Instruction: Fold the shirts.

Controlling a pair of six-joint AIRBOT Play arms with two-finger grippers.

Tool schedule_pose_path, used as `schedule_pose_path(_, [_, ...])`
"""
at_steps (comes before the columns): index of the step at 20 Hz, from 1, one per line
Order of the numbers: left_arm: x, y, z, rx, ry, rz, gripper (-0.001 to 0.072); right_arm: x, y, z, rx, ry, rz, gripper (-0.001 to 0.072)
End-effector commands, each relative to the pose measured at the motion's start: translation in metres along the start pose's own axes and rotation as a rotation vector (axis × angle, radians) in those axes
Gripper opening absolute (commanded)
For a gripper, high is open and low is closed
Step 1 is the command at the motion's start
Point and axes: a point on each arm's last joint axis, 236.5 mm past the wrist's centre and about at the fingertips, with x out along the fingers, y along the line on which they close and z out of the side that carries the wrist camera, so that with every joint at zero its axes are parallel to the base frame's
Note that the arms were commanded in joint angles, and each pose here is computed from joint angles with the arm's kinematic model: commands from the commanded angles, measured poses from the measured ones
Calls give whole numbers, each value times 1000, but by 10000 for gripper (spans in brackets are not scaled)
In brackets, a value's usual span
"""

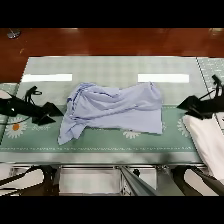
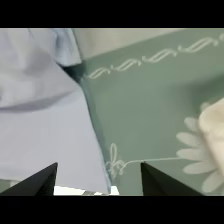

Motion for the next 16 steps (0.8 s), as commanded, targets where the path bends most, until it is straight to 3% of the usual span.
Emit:
schedule_pose_path(1, [29,-7,-18,-51,-26,-153,704,28,15,-42,83,-5,177,615])
schedule_pose_path(6, [59,-28,-33,30,-3,-170,685,39,9,-63,100,51,174,614])
schedule_pose_path(7, [61,-32,-37,62,12,-172,425,39,5,-65,101,60,156,614])
schedule_pose_path(8, [61,-35,-41,89,26,-180,44,40,-1,-69,103,75,131,614])
schedule_pose_path(11, [59,-39,-46,109,47,-200,20,41,-22,-86,115,148,39,614])
schedule_pose_path(16, [59,-43,-45,99,40,-218,20,63,-3,-97,154,247,124,613])
